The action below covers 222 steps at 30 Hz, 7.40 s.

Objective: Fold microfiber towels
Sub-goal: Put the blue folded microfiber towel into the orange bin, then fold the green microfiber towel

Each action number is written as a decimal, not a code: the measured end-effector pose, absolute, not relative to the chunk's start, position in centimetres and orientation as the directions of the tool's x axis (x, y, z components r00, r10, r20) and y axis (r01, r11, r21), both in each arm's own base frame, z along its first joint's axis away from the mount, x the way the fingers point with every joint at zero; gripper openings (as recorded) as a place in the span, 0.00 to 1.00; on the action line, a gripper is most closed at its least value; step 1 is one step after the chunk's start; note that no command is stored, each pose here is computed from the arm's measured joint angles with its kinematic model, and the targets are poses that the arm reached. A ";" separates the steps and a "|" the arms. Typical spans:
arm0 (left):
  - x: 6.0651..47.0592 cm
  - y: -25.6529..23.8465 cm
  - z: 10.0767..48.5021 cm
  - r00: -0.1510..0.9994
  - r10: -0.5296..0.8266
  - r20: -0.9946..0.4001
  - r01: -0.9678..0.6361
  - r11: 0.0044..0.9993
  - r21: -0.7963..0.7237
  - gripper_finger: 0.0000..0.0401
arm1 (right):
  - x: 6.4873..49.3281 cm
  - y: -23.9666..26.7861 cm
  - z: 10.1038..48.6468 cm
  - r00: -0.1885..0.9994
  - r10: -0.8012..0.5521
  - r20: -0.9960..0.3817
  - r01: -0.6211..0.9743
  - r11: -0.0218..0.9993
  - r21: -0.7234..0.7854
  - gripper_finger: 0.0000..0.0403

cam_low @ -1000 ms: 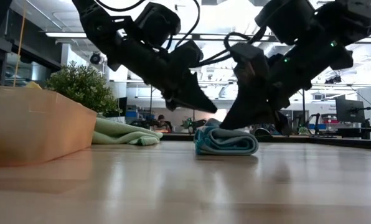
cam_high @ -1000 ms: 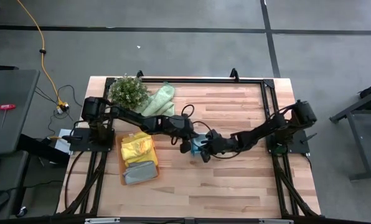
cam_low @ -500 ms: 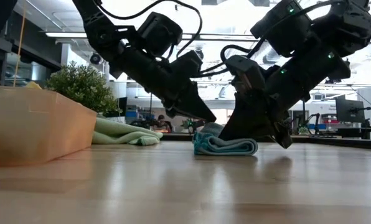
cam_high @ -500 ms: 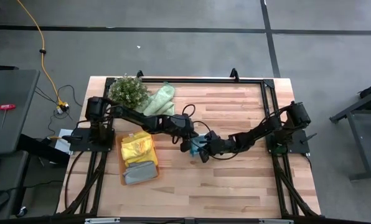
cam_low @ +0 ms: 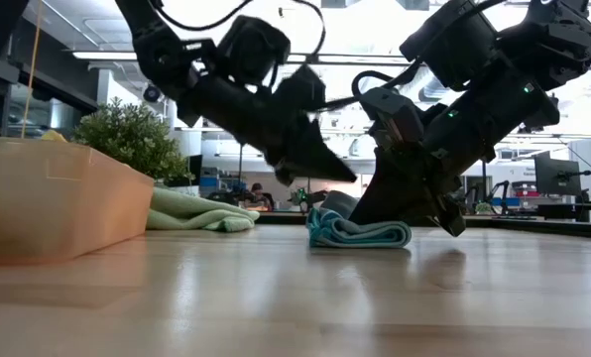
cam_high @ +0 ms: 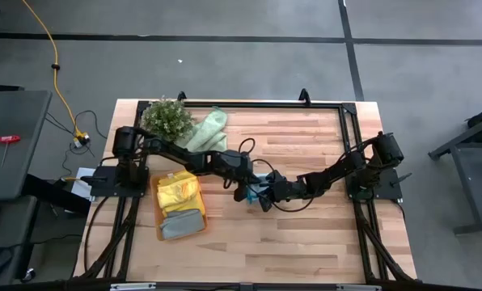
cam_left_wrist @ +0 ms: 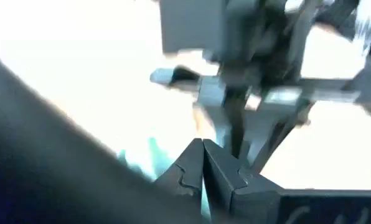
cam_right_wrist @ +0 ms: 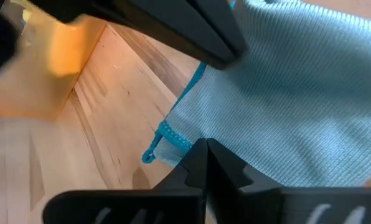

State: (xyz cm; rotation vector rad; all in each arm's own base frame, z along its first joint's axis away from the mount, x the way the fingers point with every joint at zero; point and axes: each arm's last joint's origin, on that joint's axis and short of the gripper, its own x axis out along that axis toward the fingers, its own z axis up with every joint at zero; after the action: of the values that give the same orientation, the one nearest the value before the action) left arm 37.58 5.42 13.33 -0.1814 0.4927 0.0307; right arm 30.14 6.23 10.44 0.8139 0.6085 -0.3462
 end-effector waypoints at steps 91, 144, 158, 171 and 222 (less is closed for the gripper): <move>39.8 -1.0 18.2 0.465 0.169 -0.869 0.545 0.718 0.432 0.37 | 19.8 1.2 23.2 0.712 -0.267 -0.650 0.665 0.554 0.501 0.46; 39.9 4.4 21.0 0.446 0.115 -0.887 0.327 0.902 0.282 0.06 | 18.4 0.9 24.4 0.724 -0.329 -0.606 0.681 0.480 0.553 0.46; 23.7 1.3 33.9 0.486 0.167 -0.858 -0.274 0.961 0.032 0.06 | 18.2 0.9 24.3 0.712 -0.337 -0.616 0.693 0.480 0.538 0.46; 15.4 -3.3 30.2 0.098 0.344 -0.934 -0.601 0.768 0.220 0.05 | 18.2 0.7 24.3 0.702 -0.368 -0.610 0.706 0.473 0.527 0.46; 25.4 2.3 29.7 0.468 0.263 -0.844 -0.347 0.933 0.098 0.62 | 18.0 0.8 24.1 0.691 -0.348 -0.634 0.714 0.472 0.518 0.46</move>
State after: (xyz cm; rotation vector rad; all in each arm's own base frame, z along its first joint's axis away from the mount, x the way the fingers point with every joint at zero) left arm 25.44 2.28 29.66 -0.0911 1.0174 0.3746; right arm 18.05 0.78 24.08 0.8524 0.4831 -0.6816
